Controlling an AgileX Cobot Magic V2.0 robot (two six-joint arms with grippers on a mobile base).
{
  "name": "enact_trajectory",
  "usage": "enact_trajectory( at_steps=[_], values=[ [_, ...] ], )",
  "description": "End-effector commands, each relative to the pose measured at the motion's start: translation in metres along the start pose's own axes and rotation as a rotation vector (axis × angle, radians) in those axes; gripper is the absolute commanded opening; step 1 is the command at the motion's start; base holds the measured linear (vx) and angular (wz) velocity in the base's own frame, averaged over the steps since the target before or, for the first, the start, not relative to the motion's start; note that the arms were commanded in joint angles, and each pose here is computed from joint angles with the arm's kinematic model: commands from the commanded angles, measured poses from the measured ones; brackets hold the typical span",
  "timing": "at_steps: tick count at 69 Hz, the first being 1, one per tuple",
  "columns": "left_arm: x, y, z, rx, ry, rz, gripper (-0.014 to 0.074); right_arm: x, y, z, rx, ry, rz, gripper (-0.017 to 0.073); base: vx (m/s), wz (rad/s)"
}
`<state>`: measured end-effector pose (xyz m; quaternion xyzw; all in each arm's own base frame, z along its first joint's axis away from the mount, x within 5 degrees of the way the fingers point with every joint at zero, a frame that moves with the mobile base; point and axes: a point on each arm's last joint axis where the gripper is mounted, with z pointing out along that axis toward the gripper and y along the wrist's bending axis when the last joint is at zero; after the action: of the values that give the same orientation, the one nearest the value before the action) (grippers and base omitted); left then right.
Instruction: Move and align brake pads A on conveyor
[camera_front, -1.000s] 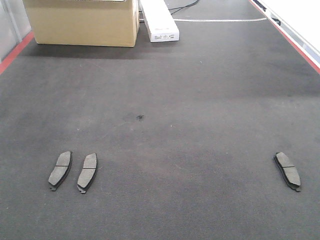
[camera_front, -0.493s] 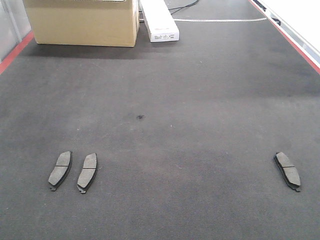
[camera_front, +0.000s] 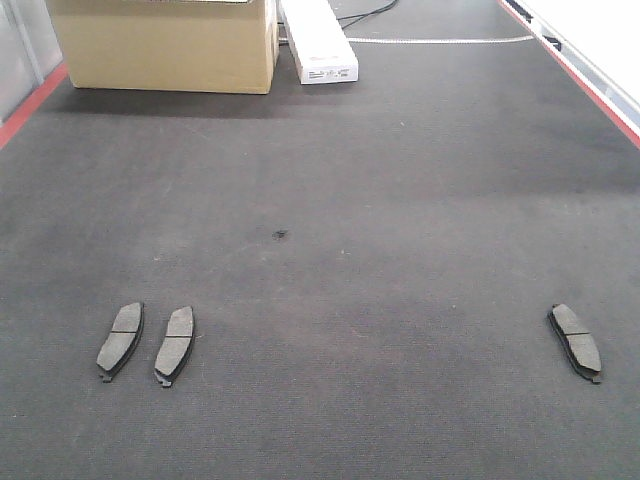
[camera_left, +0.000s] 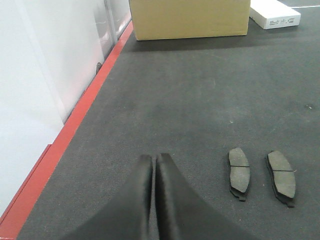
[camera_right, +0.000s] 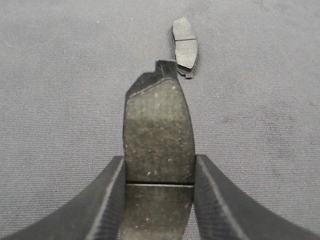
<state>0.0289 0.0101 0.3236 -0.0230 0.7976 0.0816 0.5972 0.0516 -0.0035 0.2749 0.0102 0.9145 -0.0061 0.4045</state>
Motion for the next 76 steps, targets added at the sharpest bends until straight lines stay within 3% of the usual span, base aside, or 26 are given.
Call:
enact_trajectory(
  at_steps=[1,43,53,76],
  values=[
    [-0.012,0.001,-0.002,-0.004,-0.074,-0.005,-0.0007,-0.013,0.0,-0.006,0.002,-0.098,-0.001,-0.0004,0.0,0.0],
    [-0.012,0.001,-0.002,-0.004,-0.075,-0.005,-0.0006,-0.017,0.001,-0.002,-0.001,-0.089,-0.007,-0.0004,0.0,0.0],
    [-0.012,0.001,-0.002,-0.004,-0.075,-0.005,-0.0006,-0.034,0.005,0.016,0.0,0.025,-0.077,-0.0004,0.0,0.0],
    [-0.012,0.001,-0.002,-0.004,-0.075,-0.005,-0.0006,-0.103,0.018,0.067,-0.035,0.16,-0.163,-0.0004,0.0,0.0]
  ],
)
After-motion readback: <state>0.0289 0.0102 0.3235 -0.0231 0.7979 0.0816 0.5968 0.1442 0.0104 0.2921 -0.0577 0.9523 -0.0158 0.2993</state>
